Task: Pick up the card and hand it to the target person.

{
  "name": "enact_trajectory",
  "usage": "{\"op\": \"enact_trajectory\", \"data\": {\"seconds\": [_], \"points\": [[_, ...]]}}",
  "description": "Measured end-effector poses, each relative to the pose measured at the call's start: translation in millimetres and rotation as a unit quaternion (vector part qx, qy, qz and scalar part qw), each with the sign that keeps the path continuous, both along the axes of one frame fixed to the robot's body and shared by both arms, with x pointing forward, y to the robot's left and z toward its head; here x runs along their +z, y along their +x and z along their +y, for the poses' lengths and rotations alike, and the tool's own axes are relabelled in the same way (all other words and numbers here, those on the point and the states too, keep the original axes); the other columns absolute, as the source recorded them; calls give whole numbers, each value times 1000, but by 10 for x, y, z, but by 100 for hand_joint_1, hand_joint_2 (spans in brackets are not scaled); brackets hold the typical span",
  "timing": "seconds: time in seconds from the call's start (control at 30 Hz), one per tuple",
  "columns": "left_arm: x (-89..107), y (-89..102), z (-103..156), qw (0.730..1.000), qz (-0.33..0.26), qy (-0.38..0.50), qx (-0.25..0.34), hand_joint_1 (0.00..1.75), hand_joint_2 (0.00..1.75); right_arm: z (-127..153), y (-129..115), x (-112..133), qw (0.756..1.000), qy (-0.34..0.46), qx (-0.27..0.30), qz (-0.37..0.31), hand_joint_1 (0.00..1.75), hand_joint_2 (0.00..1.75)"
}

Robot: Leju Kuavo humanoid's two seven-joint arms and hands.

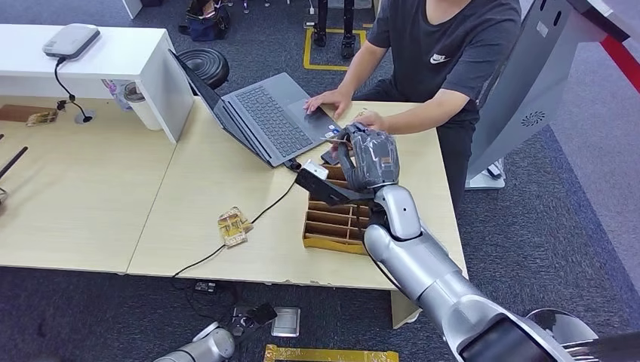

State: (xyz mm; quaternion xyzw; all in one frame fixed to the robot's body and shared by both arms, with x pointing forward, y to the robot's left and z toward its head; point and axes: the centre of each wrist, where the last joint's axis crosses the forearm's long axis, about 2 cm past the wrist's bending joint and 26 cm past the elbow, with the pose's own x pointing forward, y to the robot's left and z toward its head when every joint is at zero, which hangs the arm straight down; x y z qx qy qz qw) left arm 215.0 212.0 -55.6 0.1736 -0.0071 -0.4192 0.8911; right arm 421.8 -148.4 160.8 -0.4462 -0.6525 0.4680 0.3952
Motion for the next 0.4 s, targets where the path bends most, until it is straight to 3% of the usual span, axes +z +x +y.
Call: {"op": "enact_trajectory", "data": {"seconds": [0.1, 0.13, 0.23, 0.27, 0.4], "points": [[5, 5, -18, 1000, -2, 1, -4, 0, 0, -69, 13, -7, 1000, -3, -11, -9, 175, 175], [7, 7, -20, 1000, -3, 2, -5, 0, 0, -87, 14, -6, 1000, -1, -14, -14, 158, 175], [2, 1, -8, 1000, -3, 1, -2, 0, 0, -87, -1, 25, 999, 18, -8, -33, 33, 175], [-2, -5, 1, 1000, -3, 1, 0, 0, 0, -75, -13, 42, 999, 31, -4, -41, 5, 175], [-24, -37, 40, 1000, -3, 1, 8, 0, 0, -43, -60, 78, 995, 75, 9, -61, 0, 175]]}}
